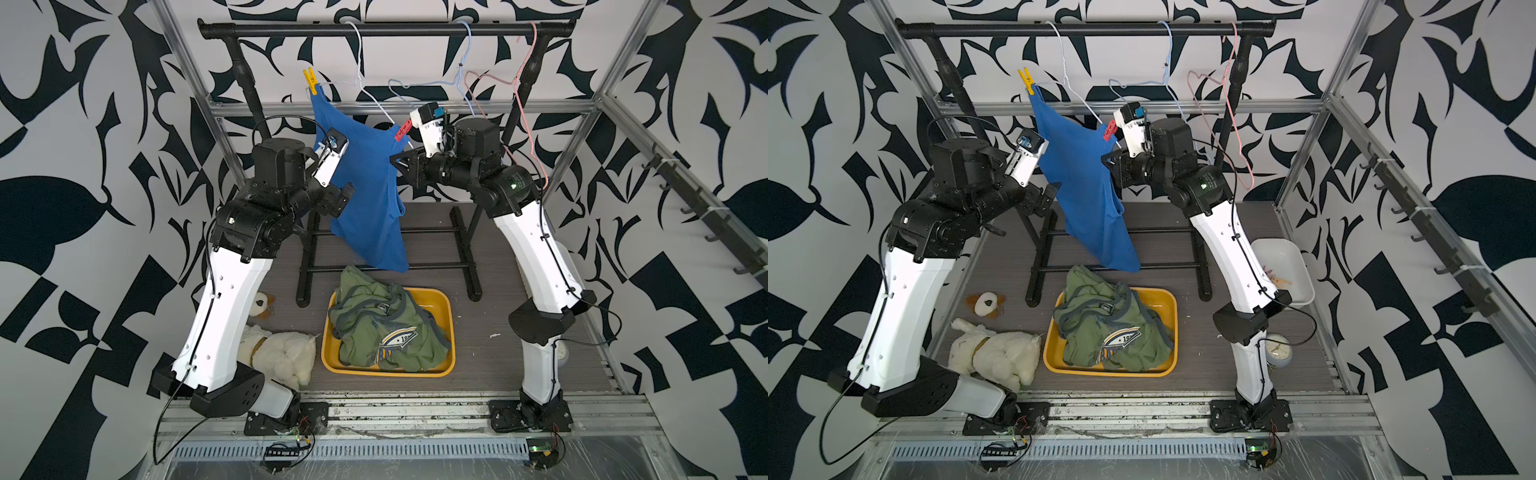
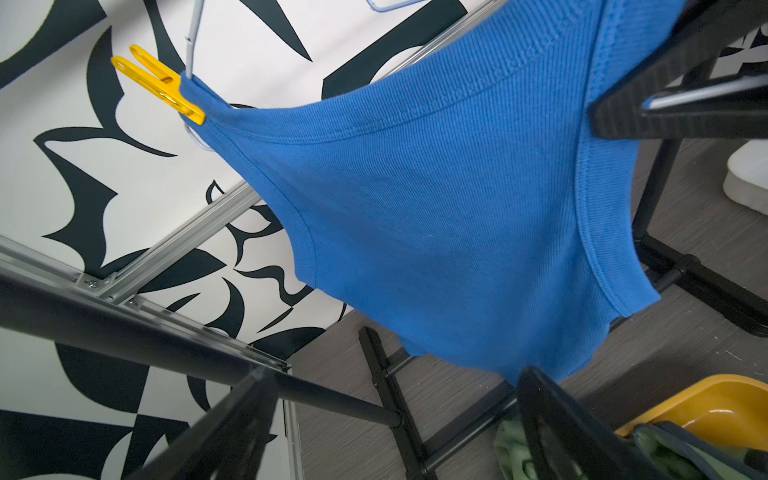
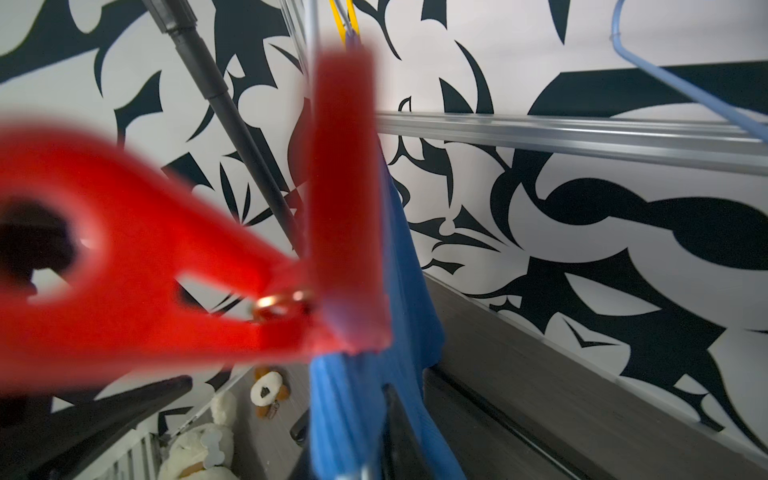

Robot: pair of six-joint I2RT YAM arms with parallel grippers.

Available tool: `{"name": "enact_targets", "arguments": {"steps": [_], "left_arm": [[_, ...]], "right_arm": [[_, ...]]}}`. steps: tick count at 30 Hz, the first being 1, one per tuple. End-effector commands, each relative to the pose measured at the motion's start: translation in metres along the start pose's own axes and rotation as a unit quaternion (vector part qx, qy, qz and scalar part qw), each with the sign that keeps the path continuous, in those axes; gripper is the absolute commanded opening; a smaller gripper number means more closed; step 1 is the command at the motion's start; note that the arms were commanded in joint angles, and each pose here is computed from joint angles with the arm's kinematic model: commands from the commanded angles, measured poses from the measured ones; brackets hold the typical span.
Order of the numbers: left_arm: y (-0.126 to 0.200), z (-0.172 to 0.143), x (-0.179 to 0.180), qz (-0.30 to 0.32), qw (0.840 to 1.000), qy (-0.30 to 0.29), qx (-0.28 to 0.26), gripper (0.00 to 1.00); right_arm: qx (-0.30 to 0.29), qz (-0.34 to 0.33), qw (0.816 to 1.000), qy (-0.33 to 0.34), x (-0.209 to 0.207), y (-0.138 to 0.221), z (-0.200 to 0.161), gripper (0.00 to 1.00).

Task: Remove the clothespins securing tank tops to the hanger
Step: Pick up the hanger from the clothesline.

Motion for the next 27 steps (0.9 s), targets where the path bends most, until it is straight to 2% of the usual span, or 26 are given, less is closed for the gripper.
{"name": "enact_targets", "arguments": {"steps": [1,4,12,18,27], "left_arm": [[0.010,0.004,0.005,0.007,1.000,-0.001,-0.018,0.94],[0.010,0.004,0.005,0.007,1.000,0.003,-0.019,0.94],[0.012,-0.002,0.003,0.012,1.000,0.003,-0.006,0.94],[0.017,-0.006,0.013,0.047,0.999,0.012,0.003,0.95],[0.028,-0.003,0.018,0.055,0.998,0.017,-0.010,0.95]], "right_arm": [[-0.030,0.018,0.999,0.013,0.013,0.017,0.014,0.12],[-0.034,0.022,0.999,0.015,0.013,0.015,0.016,0.00],[-0.070,0.039,0.996,0.036,0.019,0.016,0.027,0.00],[-0.117,0.028,0.991,0.057,0.021,0.019,0.041,0.00],[-0.159,0.029,0.985,0.066,0.026,0.027,0.055,0.00]]}}
Point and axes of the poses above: each gripper's point midway between its finger pads, its own y axis back along the fingers, its own x axis along the line the jaws close on, z = x × y, the point moved 7 cm from there along y, back along the fingers, and after that the axes turned 13 degrees about -y, right-handed, at the moved point
